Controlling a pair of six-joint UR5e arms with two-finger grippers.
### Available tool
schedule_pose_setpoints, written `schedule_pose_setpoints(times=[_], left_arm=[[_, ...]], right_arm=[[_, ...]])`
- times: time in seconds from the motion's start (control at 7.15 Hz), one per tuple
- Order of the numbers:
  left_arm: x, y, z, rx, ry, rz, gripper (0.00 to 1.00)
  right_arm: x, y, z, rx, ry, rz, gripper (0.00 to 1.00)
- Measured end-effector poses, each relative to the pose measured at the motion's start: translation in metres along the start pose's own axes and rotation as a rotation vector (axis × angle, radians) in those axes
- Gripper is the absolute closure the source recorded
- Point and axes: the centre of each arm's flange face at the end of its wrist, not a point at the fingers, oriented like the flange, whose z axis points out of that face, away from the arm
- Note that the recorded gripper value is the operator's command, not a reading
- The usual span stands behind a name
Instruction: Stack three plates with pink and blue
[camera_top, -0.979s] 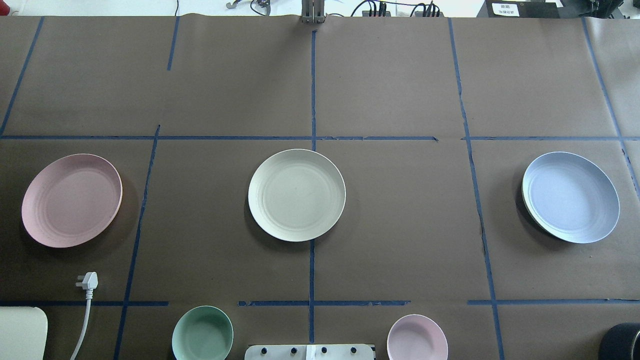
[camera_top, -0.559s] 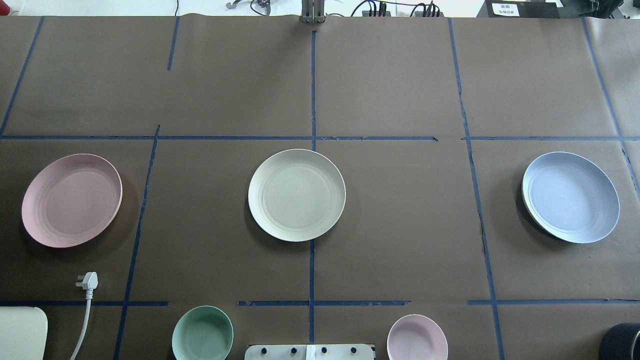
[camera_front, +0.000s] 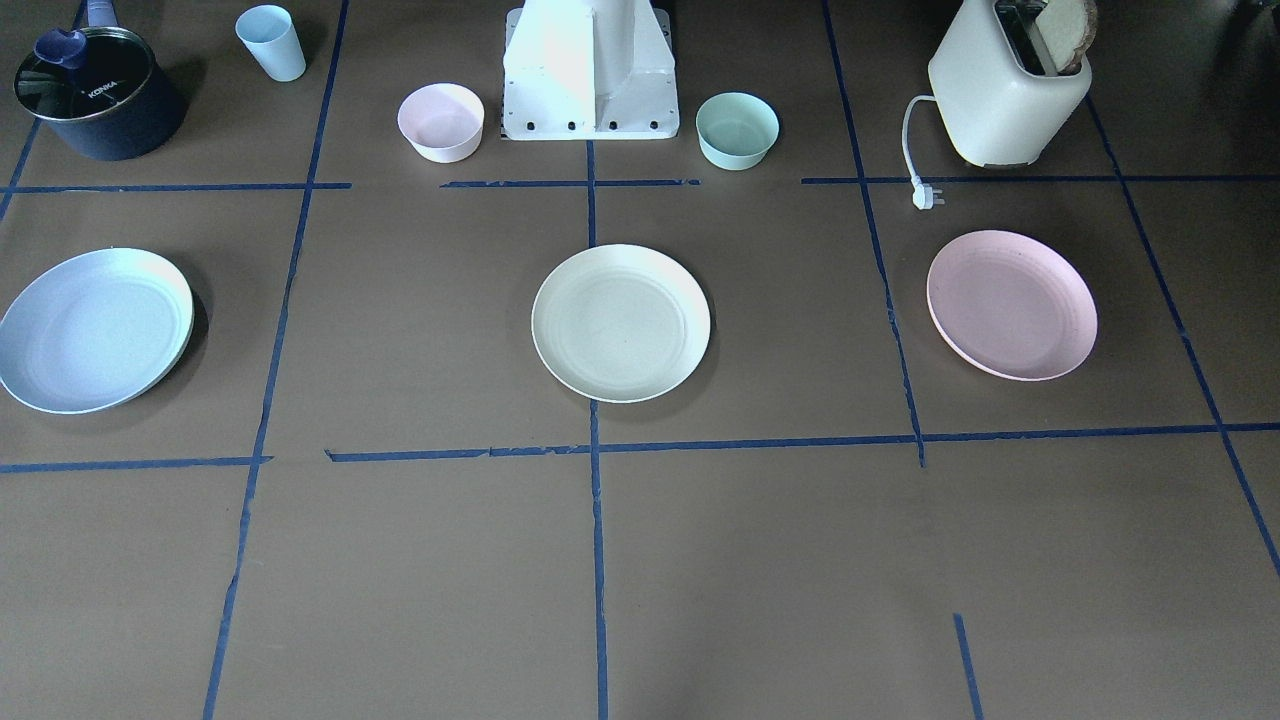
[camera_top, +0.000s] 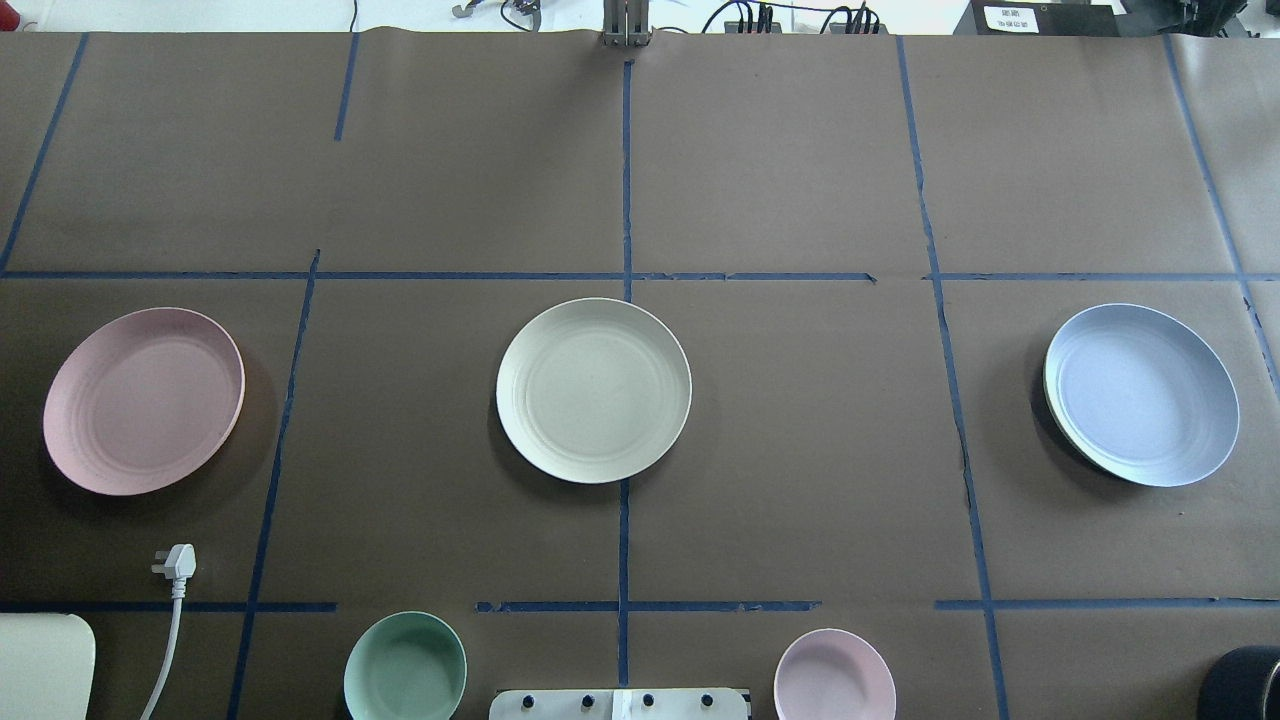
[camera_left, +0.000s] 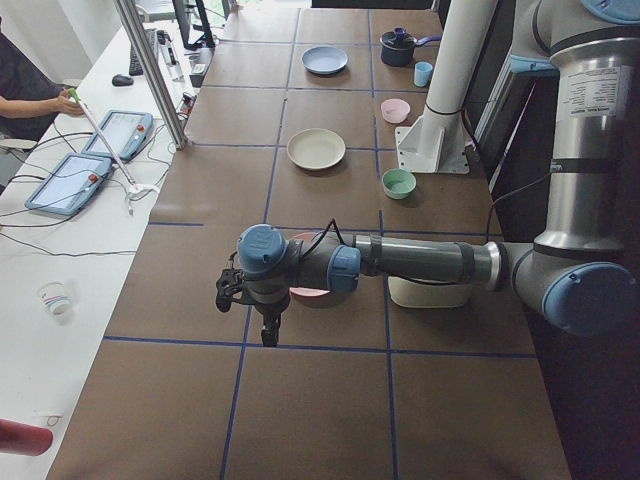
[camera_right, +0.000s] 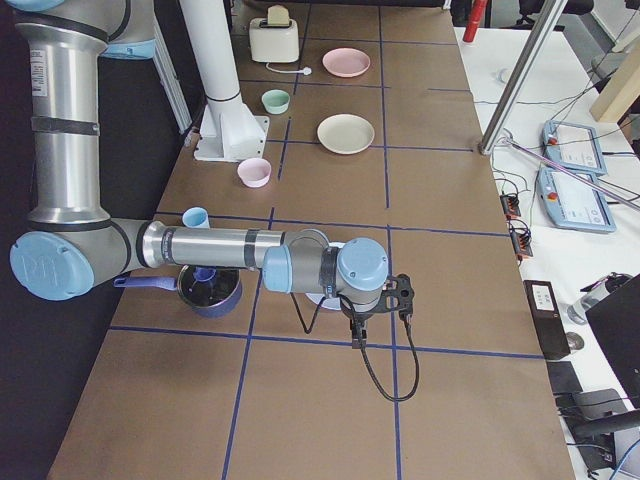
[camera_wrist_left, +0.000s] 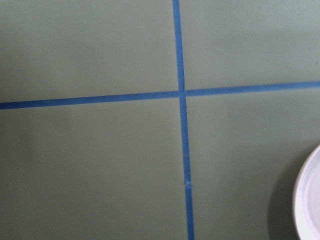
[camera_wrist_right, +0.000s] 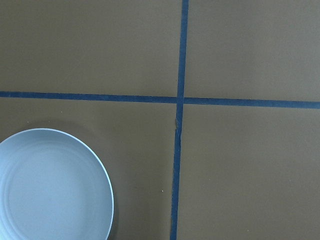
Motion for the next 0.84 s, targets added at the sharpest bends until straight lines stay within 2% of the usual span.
schedule_pose_setpoints(times=[0.28,0.7,0.84], left_arm=[[0.034,0.005,0.017,0.005,0.044,-0.046,0.00],[0.090,0.025,0.071,0.024,0.098,-0.095,0.00],[0.102,0.030,0.090,0.033,0.097,-0.106,0.00]], right_arm=[[-0.001,0.000,-0.001,0.002,0.000,-0.002,0.00],[-0.002,-0.001,-0.001,0.003,-0.001,-0.004,0.00],[-0.002,-0.001,-0.001,0.003,-0.001,-0.003,0.00]])
